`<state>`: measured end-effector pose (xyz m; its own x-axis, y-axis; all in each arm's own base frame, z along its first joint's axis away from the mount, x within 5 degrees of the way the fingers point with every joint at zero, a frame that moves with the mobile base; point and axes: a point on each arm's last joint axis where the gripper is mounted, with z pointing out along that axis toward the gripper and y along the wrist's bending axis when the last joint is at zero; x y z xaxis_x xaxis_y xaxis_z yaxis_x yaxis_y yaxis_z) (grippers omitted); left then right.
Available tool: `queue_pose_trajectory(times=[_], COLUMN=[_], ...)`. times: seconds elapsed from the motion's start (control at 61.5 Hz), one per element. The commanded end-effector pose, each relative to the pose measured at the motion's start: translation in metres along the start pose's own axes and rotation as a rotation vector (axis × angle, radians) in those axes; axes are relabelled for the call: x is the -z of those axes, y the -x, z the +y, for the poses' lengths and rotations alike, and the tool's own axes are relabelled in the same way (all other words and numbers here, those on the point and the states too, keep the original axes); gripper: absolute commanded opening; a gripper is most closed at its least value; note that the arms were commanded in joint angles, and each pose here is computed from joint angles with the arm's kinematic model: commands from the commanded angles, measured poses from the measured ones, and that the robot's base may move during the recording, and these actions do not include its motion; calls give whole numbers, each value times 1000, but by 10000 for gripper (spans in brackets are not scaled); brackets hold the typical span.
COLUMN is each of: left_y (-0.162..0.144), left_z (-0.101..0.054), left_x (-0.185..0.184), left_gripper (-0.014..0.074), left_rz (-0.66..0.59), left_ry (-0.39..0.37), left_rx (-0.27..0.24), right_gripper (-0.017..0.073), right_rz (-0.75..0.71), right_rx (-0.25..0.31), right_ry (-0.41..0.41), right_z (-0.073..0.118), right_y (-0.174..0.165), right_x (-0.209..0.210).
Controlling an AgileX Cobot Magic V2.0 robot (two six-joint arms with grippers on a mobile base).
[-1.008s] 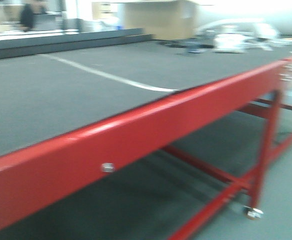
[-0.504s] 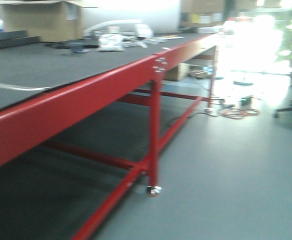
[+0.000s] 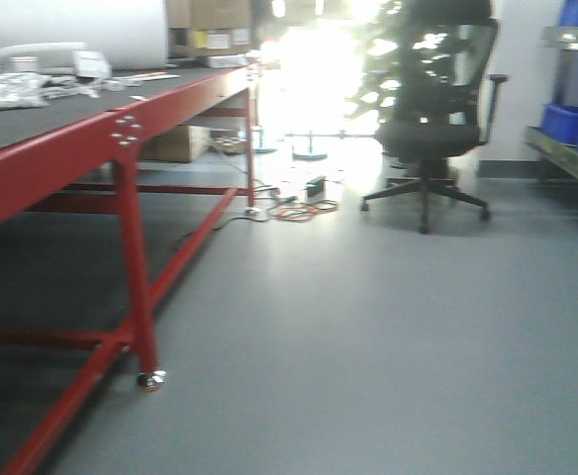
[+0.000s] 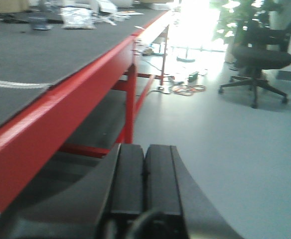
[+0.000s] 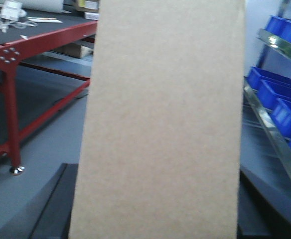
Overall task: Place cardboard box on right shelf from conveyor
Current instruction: 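Drive the base away from the conveyor toward the blue-bin shelf rack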
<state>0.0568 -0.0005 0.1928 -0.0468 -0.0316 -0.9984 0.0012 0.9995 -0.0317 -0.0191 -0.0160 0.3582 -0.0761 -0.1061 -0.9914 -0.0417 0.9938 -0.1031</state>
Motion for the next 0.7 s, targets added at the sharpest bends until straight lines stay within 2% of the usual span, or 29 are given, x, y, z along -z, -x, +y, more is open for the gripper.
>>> queue_pose_trajectory(times=[0.0, 0.52, 0.683], left_y=[6, 6, 5], left_z=[0, 0, -2], left_x=[1, 1, 1], left_gripper=[-116, -116, -116], left_rz=[-92, -94, -91], left_ry=[4, 4, -32], left_rx=[5, 5, 5], right_gripper=[202, 202, 202], right_rz=[-109, -109, -109], right_rx=[17, 17, 17], right_ry=[-13, -13, -13], right_z=[-1, -1, -1], right_y=[16, 16, 16], right_x=[2, 2, 1])
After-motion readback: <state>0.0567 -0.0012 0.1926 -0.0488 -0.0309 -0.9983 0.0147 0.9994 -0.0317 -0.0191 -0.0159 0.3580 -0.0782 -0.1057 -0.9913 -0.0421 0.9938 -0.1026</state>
